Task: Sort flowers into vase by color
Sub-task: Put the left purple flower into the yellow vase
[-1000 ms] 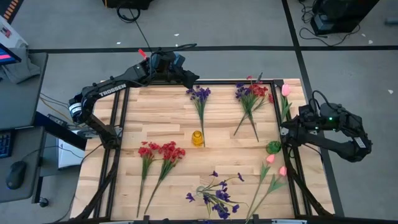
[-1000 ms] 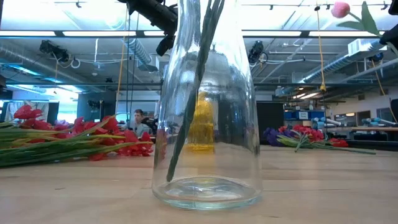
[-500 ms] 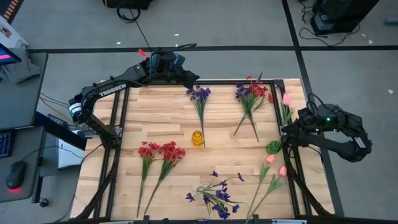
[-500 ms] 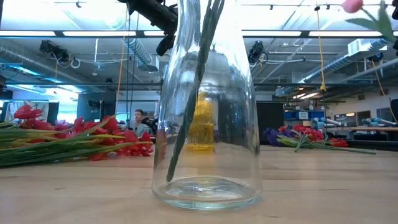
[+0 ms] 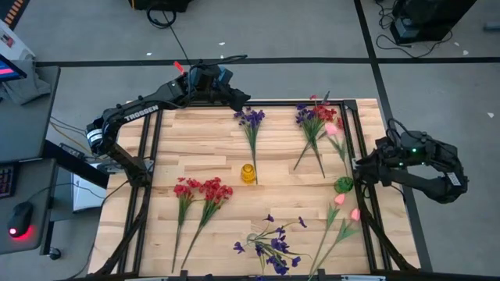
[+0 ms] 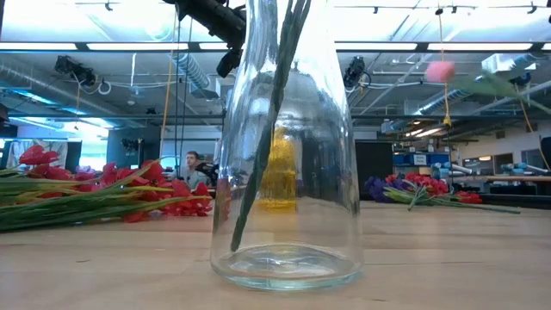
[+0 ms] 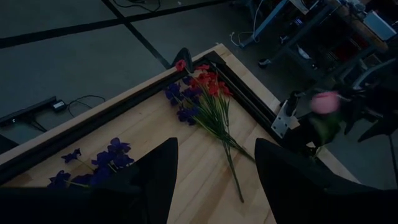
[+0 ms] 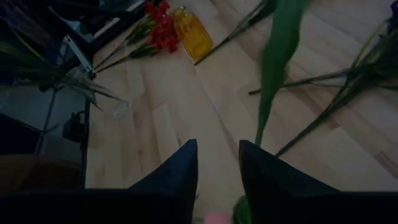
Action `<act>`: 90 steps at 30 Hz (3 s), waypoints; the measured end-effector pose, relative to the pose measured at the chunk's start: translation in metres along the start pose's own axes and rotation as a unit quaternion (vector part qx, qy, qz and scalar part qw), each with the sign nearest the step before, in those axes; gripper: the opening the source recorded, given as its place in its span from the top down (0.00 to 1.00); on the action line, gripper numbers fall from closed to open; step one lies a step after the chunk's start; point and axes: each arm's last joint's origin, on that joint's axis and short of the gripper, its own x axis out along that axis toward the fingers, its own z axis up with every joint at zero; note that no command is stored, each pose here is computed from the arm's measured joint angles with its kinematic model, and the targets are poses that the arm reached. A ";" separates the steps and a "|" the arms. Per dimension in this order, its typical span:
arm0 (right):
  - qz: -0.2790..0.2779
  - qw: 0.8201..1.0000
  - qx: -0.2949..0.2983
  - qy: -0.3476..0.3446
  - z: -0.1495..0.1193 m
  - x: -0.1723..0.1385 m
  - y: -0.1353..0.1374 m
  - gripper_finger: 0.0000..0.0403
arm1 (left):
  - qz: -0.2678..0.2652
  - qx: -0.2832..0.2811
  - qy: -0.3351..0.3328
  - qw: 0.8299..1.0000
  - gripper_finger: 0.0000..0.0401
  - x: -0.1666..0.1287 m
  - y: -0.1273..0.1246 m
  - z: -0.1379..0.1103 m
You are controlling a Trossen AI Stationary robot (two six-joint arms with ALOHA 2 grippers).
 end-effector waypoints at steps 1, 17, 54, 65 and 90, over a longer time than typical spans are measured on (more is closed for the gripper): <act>0.000 1.000 0.001 0.001 0.000 -0.001 0.000 0.65 | 0.000 0.000 0.000 1.000 0.46 0.000 0.000 0.000; 0.072 0.993 0.053 -0.083 0.012 -0.034 0.018 0.57 | -0.070 -0.004 0.042 0.997 0.46 0.000 -0.004 -0.003; 0.017 0.920 -0.024 -0.390 0.124 -0.037 0.053 0.58 | 0.233 -0.154 0.169 0.945 0.56 0.072 -0.007 -0.097; -0.023 0.935 -0.041 -0.352 0.144 -0.011 0.052 0.58 | 0.261 -0.148 0.193 0.934 0.57 0.116 0.010 -0.124; -0.012 0.929 -0.029 -0.368 0.154 -0.006 0.054 0.58 | 0.260 -0.158 0.173 0.937 0.57 0.168 0.028 -0.154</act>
